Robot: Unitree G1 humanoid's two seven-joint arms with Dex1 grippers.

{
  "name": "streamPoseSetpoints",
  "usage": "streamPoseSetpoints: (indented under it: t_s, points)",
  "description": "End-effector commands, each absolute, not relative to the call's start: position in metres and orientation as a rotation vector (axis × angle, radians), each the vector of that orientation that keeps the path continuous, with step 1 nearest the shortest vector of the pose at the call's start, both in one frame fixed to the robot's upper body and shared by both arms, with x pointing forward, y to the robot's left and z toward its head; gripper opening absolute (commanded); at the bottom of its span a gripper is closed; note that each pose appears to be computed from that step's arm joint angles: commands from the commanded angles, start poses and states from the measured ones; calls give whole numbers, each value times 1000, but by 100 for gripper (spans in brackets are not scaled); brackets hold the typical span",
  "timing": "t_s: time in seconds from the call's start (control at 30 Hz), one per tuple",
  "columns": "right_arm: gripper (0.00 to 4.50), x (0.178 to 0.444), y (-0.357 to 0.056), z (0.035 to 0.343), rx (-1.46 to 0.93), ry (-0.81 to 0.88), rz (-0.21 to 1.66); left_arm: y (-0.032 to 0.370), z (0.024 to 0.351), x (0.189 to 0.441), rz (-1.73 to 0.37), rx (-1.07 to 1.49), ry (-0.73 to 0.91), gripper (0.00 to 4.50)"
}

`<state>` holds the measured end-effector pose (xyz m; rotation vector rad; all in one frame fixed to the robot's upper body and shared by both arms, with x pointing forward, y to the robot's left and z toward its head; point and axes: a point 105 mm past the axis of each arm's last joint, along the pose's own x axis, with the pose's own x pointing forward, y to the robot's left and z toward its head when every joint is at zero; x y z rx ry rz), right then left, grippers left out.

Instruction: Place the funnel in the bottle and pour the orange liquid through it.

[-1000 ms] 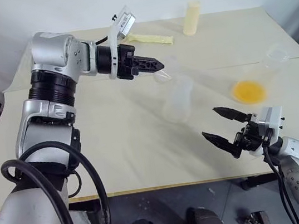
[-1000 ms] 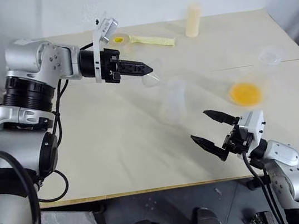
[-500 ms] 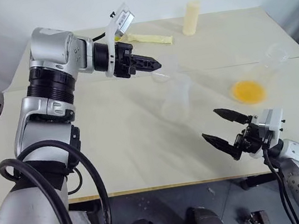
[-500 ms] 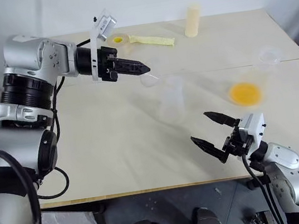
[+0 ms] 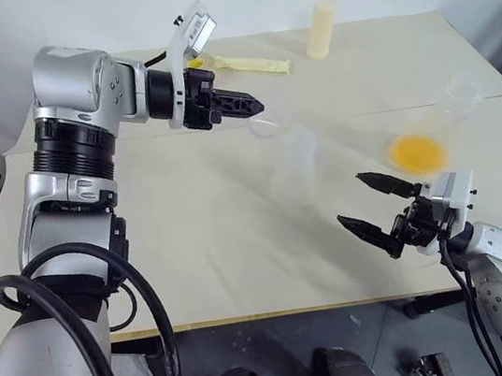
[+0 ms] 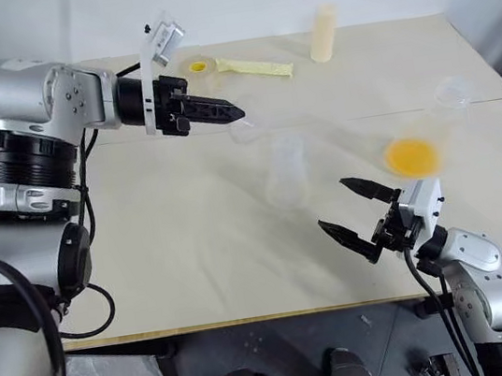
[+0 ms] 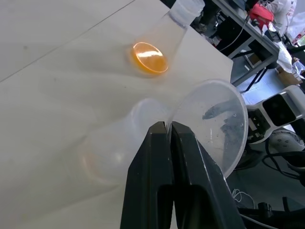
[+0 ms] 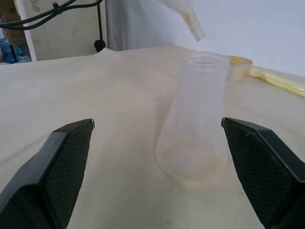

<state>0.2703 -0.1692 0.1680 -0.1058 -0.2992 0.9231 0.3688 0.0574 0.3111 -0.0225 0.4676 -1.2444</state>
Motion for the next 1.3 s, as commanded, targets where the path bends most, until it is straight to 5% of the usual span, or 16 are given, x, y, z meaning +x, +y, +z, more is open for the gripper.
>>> streamPoseSetpoints:
  t_s: [0.03,0.93,1.3]
  points:
    - [450,268,-171,173,-126,-314,921,53,326,362,-1281,-14,417,5]
    - [450,259,-172,169,-133,-318,882,25,300,384,-1316,60,486,5]
    - [450,259,-178,171,-150,-316,871,20,317,389,-1307,-1,395,342]
